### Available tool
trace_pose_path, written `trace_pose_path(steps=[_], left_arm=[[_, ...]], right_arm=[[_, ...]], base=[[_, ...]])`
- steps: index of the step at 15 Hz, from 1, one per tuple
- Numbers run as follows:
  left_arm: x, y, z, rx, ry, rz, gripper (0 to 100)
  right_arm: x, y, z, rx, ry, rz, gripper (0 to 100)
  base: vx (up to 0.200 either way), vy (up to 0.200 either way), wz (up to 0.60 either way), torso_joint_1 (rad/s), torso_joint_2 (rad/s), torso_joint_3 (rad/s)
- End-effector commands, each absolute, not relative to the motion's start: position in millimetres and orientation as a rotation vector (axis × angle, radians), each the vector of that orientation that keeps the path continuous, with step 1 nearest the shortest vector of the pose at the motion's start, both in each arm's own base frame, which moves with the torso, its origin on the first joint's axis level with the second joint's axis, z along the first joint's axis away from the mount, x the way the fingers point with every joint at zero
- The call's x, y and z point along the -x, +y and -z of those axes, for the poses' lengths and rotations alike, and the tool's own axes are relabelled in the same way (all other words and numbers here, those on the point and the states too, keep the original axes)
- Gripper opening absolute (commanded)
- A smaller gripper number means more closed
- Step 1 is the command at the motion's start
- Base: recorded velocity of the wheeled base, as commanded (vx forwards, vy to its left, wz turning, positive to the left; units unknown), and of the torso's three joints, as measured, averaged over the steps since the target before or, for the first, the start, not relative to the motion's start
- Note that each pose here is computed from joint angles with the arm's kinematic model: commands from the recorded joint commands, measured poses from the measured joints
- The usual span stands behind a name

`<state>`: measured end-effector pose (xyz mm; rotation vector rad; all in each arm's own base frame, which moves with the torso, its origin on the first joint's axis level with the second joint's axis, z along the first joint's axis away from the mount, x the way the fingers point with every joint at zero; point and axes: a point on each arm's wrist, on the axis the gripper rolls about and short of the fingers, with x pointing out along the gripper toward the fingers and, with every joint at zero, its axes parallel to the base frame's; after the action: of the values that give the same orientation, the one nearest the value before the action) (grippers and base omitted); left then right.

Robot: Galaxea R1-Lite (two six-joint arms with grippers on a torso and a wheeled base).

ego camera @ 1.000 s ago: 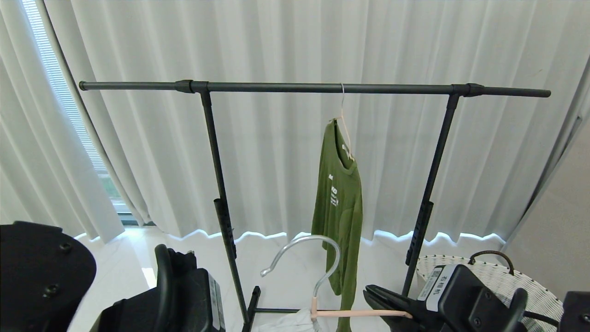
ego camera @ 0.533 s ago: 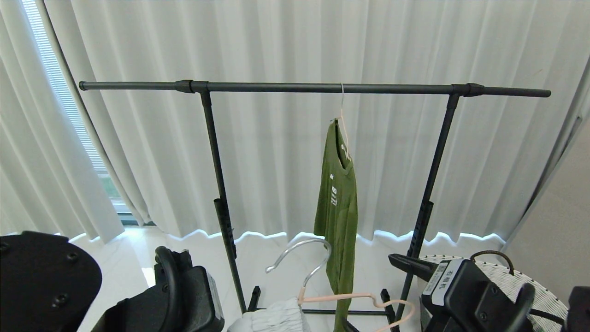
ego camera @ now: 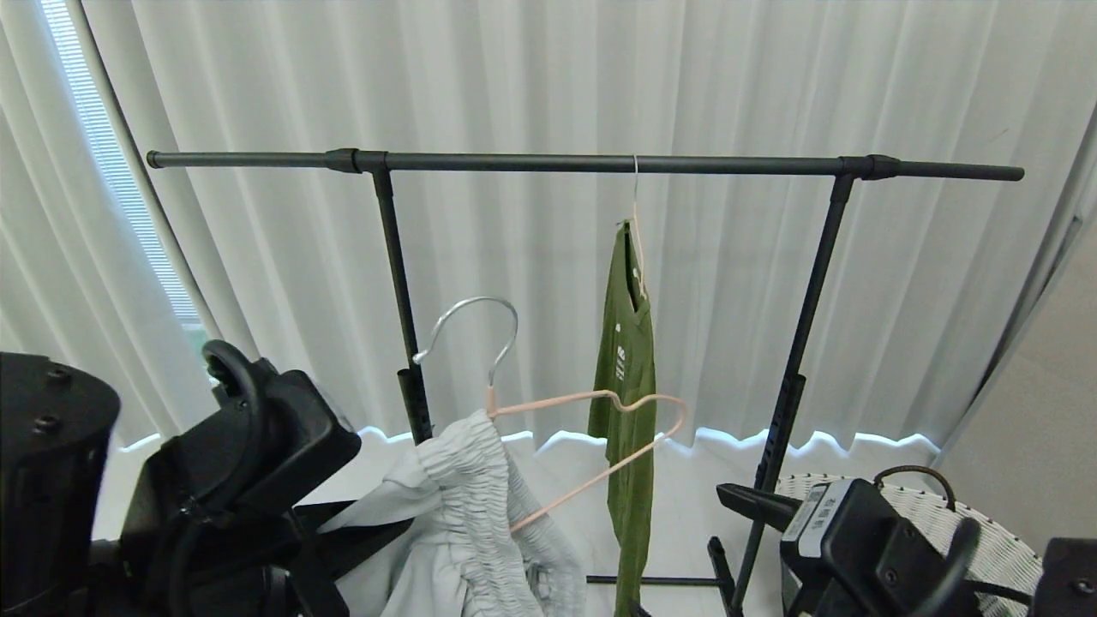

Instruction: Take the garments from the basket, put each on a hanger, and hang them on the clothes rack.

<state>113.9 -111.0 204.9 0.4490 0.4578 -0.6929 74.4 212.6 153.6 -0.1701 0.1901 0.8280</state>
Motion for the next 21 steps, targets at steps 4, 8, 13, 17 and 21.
trace_pose_path(steps=[4,8,13,17,21], left_arm=[[-98,-95,-224,-0.393,0.346,0.701,0],[-93,-91,-234,-0.367,0.295,0.740,0],[-92,-93,-239,-0.362,0.278,0.759,0],[-92,-93,-237,-0.367,0.285,0.755,0],[-88,-86,-224,-0.376,0.315,0.741,0]], right_arm=[[-92,241,-129,0.081,0.334,-0.761,100],[-113,274,-116,0.027,0.384,-0.715,100],[-122,278,-104,0.036,0.413,-0.681,100],[-138,269,-104,0.029,0.410,-0.618,0],[-169,238,-106,0.040,0.400,-0.483,0]], base=[[0.000,0.000,0.00,0.000,0.00,0.000],[0.000,0.000,0.00,0.000,0.00,0.000],[0.000,0.000,0.00,0.000,0.00,0.000],[0.000,0.000,0.00,0.000,0.00,0.000],[0.000,0.000,0.00,0.000,0.00,0.000]])
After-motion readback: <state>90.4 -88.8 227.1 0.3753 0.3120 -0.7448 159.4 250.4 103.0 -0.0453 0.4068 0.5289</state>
